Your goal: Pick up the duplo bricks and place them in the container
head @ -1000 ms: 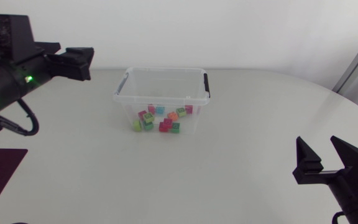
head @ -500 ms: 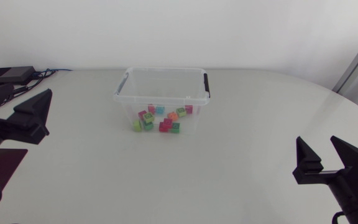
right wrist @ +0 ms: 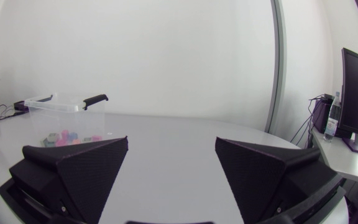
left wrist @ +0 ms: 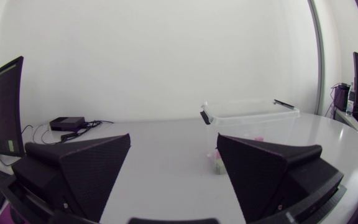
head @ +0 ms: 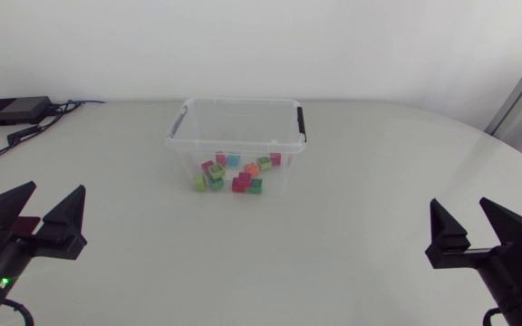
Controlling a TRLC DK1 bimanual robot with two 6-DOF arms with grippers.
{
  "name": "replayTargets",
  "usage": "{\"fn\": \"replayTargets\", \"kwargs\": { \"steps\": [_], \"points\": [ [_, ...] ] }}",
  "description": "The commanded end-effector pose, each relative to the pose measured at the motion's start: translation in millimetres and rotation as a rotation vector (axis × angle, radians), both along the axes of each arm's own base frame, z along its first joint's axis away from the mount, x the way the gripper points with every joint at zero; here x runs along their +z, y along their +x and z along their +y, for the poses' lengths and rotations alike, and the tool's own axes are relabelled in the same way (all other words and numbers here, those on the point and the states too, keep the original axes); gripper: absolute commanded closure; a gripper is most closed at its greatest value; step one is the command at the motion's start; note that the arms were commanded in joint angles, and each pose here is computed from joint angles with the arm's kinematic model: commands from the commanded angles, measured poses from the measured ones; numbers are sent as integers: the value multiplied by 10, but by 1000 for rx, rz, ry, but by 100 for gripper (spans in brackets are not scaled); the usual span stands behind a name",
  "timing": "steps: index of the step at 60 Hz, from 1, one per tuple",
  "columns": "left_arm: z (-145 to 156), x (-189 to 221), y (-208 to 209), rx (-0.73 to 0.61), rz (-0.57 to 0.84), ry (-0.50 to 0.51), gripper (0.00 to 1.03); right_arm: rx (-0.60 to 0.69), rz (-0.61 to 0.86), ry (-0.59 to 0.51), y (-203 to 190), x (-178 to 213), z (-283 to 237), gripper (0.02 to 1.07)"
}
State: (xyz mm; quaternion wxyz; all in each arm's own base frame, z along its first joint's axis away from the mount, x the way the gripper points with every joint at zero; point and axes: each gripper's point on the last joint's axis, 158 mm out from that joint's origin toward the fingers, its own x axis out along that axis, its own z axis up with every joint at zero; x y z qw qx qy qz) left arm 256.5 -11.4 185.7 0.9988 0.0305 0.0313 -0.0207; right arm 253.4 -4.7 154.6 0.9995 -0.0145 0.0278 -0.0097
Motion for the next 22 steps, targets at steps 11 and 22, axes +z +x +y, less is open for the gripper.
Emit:
{"fn": "replayTargets", "kwargs": {
  "steps": [11,22],
  "points": [
    [82,-356,-24,26,-1,-61,6,9,1,29,10,-55,28,6],
    [82,-356,-24,26,-1,-61,6,9,1,29,10,-55,28,6]
  ]
}}
